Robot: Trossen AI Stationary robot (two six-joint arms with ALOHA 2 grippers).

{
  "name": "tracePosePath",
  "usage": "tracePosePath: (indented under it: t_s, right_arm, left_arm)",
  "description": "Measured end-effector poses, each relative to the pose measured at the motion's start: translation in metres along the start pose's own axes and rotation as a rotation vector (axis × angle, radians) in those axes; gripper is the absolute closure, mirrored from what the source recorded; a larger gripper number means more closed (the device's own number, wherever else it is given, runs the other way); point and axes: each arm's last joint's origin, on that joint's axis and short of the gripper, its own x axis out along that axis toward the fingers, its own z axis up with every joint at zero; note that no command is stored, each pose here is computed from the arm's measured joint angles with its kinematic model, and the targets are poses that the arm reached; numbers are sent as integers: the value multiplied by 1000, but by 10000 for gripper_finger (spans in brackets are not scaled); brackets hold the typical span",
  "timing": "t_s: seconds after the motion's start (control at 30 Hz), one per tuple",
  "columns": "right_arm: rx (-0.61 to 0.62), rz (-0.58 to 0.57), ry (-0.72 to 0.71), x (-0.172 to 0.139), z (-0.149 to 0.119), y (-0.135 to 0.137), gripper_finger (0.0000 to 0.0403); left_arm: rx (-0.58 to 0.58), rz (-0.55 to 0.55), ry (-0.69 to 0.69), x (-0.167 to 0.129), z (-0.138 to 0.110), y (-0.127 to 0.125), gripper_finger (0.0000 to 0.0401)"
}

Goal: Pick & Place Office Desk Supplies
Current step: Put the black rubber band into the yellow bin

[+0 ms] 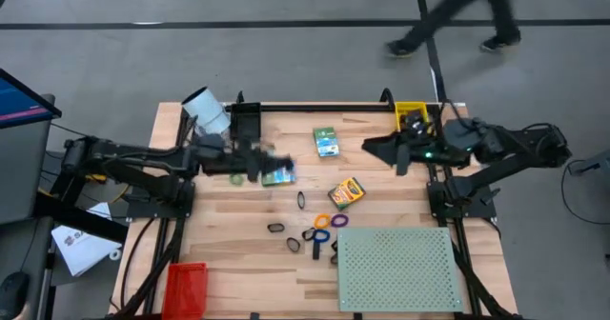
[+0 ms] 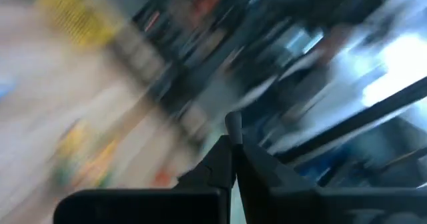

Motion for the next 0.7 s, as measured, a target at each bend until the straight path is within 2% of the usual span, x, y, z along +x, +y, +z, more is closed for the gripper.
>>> tracePosePath:
  t_s: [0.13, 0.33, 0.53, 0.7]
  right_arm:
    - [-63, 63, 29, 21, -9, 9, 243]
    - [-198, 120, -12, 54, -20, 18, 243]
    - [-405, 37, -42, 75, -31, 18, 237]
    - [-567, -9, -97, 78, -27, 27, 215]
  left_arm:
    - [-87, -148, -153, 4, 18, -8, 400]
    - [-225, -201, -199, 27, 23, -12, 400]
    - [-272, -258, -224, 49, 29, -24, 400]
    - [-274, -263, -229, 57, 32, -28, 401]
